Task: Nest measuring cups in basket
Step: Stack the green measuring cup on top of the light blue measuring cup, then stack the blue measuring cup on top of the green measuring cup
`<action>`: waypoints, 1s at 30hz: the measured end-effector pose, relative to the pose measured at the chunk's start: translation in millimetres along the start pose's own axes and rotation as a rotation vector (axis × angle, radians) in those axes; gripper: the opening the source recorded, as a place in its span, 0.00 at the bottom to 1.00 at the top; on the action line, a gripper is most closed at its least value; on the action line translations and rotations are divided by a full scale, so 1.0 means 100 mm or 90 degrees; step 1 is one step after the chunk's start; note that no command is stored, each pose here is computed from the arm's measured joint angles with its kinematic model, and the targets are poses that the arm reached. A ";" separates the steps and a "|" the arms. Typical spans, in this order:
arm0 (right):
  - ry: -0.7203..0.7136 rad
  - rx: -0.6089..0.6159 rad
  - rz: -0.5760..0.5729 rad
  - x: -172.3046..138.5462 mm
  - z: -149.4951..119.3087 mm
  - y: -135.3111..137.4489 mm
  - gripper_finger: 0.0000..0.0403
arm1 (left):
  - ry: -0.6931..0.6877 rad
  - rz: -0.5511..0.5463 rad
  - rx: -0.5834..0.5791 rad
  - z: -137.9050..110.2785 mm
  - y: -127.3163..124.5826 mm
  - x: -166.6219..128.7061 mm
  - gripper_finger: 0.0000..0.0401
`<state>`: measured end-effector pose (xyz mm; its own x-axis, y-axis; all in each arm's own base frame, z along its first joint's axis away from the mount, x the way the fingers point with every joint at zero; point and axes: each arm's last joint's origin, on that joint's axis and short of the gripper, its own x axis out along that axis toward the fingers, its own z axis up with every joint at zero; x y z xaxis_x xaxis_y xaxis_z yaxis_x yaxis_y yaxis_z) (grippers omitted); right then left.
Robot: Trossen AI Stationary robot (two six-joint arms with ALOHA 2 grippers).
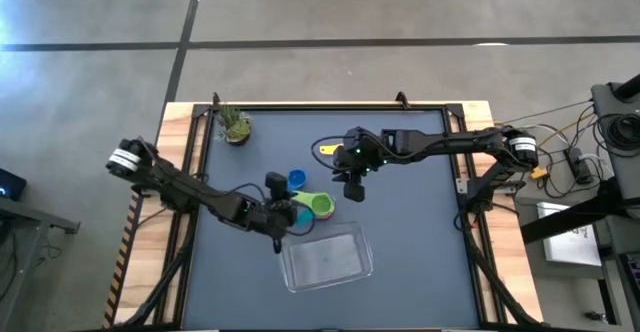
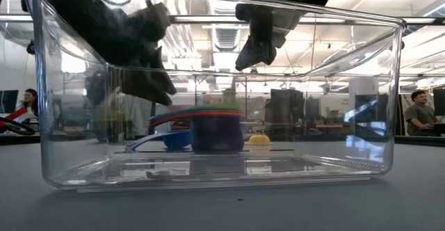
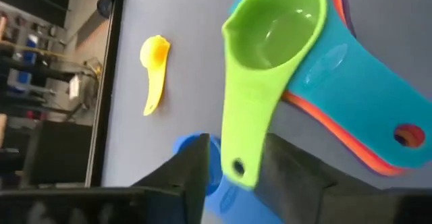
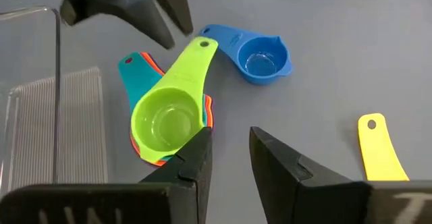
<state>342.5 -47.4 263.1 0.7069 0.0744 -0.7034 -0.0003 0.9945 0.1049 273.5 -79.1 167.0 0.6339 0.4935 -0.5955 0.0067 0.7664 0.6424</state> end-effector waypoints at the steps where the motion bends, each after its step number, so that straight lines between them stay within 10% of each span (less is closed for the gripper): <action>1: 0.000 0.000 0.000 0.00 0.00 0.00 0.22 | 0.002 -0.002 -0.010 -0.01 0.03 -0.04 0.33; 13: 0.013 0.002 0.000 0.03 -0.06 0.00 0.20 | -0.011 0.003 -0.198 -0.22 0.37 -0.27 0.48; 20: 0.030 0.004 0.001 0.07 -0.14 -0.01 0.21 | 0.007 -0.109 -0.395 -0.49 0.38 -0.12 0.46; 30: 0.028 0.007 0.001 0.08 -0.16 -0.01 0.20 | 0.069 -0.111 -0.442 -0.50 0.21 0.10 0.50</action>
<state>337.1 -46.6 246.6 0.6754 0.0792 -0.7331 0.0069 0.9935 0.1138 241.4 -37.8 150.1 0.5884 0.3509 -0.7285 -0.4151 0.9042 0.1003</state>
